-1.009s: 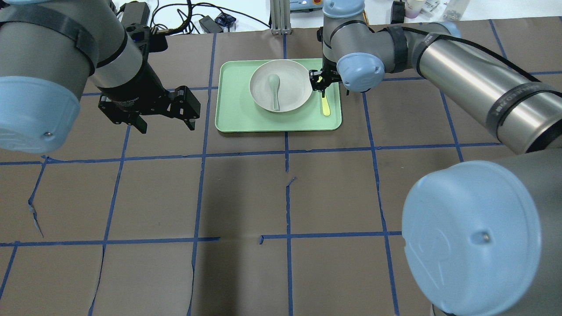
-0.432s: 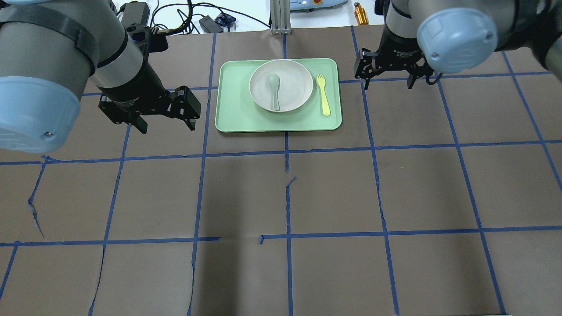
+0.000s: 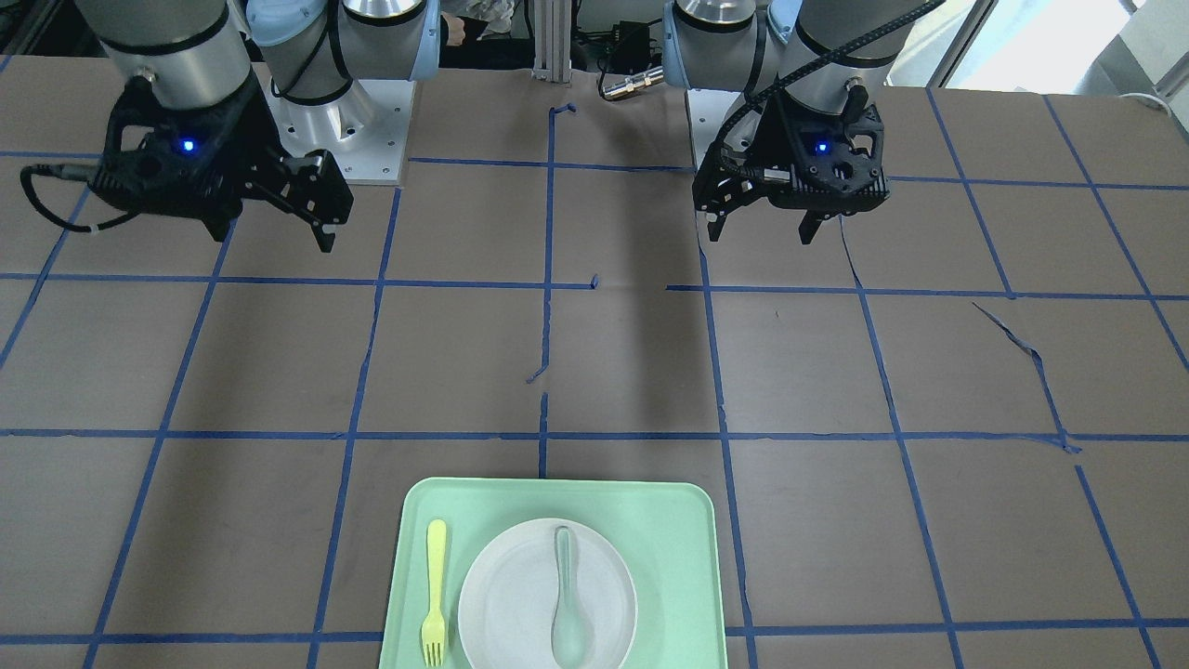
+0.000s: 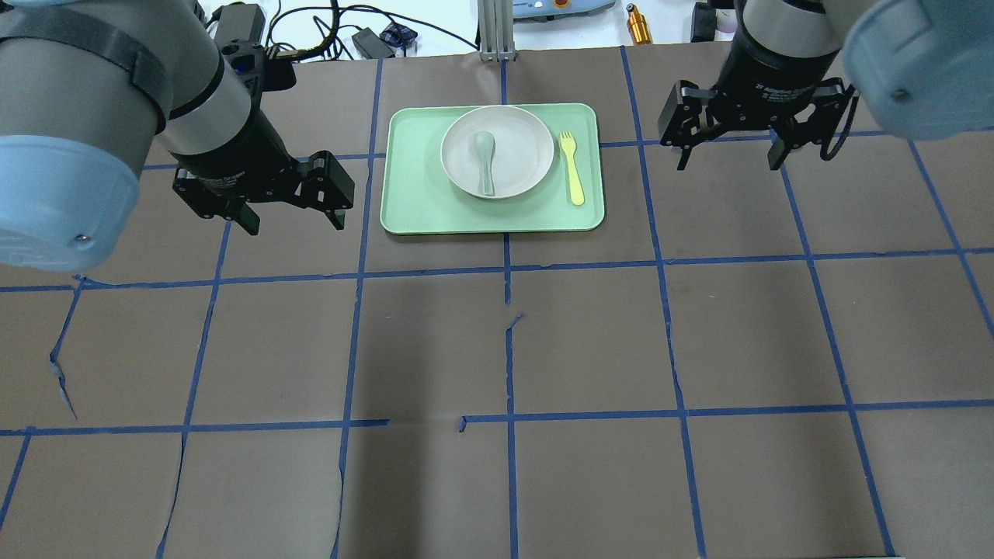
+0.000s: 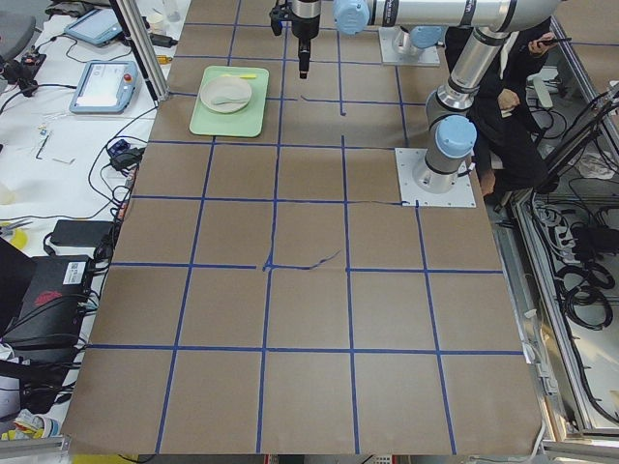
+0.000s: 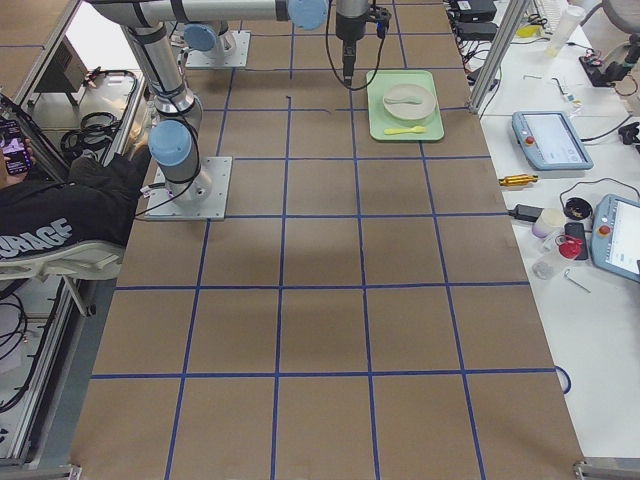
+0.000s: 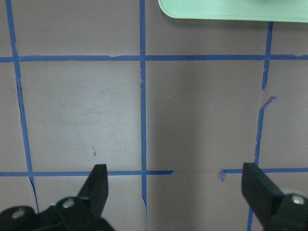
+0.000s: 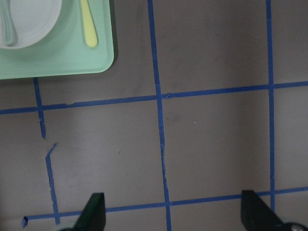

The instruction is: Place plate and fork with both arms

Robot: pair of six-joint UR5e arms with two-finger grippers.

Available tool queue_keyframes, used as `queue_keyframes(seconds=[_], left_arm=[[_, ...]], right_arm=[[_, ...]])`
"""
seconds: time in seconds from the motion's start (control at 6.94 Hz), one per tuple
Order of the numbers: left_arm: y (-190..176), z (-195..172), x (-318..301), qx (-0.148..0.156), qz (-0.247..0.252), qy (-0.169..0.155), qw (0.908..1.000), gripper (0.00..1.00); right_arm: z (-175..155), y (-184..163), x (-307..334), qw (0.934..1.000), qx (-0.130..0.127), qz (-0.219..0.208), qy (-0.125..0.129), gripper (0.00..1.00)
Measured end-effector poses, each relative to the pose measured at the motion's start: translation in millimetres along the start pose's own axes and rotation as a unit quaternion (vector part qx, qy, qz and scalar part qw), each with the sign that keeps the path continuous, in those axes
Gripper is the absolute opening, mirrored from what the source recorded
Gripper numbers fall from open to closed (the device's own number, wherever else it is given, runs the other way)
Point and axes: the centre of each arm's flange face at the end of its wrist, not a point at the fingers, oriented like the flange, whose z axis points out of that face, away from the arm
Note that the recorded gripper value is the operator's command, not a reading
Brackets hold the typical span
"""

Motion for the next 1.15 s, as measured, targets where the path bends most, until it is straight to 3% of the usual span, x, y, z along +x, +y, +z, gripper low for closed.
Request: queue_keyframes(seconds=[1.15], left_arm=[[-4.0,-27.0,2.2,0.013,0.002,0.004,0.9999,1.0]], right_arm=[[-7.0,14.9,-2.3,1.0,-0.007,0.005,0.0,1.0]])
